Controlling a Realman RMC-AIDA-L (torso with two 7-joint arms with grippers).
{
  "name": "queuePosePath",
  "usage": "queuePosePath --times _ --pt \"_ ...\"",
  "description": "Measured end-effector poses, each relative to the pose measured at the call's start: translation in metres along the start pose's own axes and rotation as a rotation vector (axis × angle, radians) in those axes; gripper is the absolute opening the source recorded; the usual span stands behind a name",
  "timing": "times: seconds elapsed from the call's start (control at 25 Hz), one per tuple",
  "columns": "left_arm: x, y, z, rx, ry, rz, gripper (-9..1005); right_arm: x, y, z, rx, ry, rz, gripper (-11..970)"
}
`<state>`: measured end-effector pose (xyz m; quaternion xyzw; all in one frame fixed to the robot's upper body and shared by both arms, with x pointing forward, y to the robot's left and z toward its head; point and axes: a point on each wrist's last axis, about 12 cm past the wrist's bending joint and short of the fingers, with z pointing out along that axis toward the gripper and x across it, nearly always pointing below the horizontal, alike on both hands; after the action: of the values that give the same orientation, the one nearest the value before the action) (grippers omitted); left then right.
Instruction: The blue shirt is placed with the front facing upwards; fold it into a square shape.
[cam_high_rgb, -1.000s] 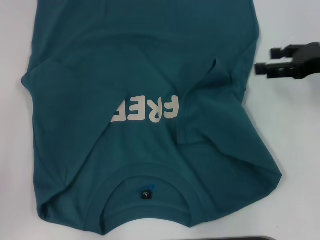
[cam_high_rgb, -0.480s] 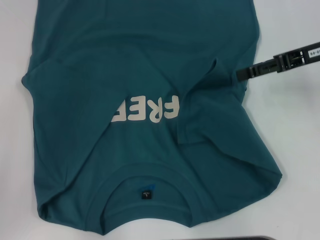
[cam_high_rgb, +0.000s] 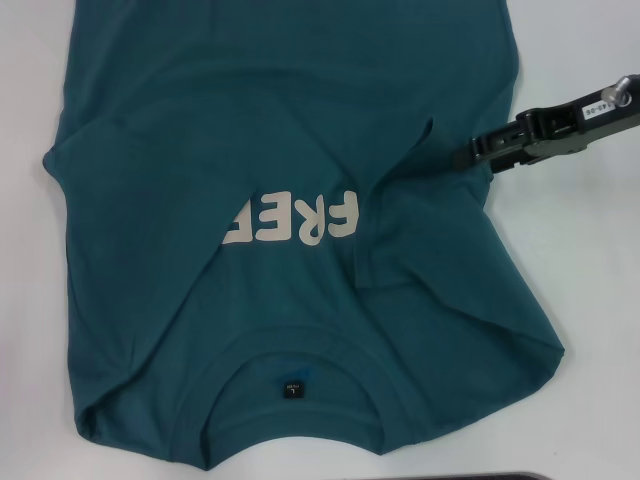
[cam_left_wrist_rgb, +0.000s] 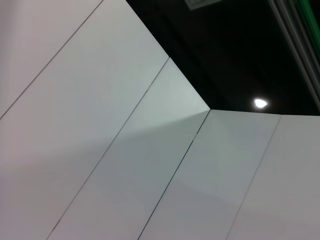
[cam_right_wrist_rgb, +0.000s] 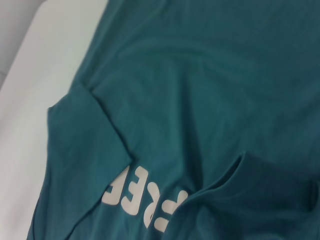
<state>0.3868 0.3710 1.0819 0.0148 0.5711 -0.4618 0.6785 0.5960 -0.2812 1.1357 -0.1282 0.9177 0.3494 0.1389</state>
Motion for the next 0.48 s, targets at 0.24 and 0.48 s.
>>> queuePosePath --times 0.24,0.48 --pt "0.000 0.000 0.001 0.000 -0.001 -0.001 934 -0.003 -0.002 0.012 0.001 -0.005 0.034 836" --pt "0.000 0.001 0.002 0.002 -0.002 -0.002 934 -0.010 0.000 0.025 0.012 -0.021 0.034 835"
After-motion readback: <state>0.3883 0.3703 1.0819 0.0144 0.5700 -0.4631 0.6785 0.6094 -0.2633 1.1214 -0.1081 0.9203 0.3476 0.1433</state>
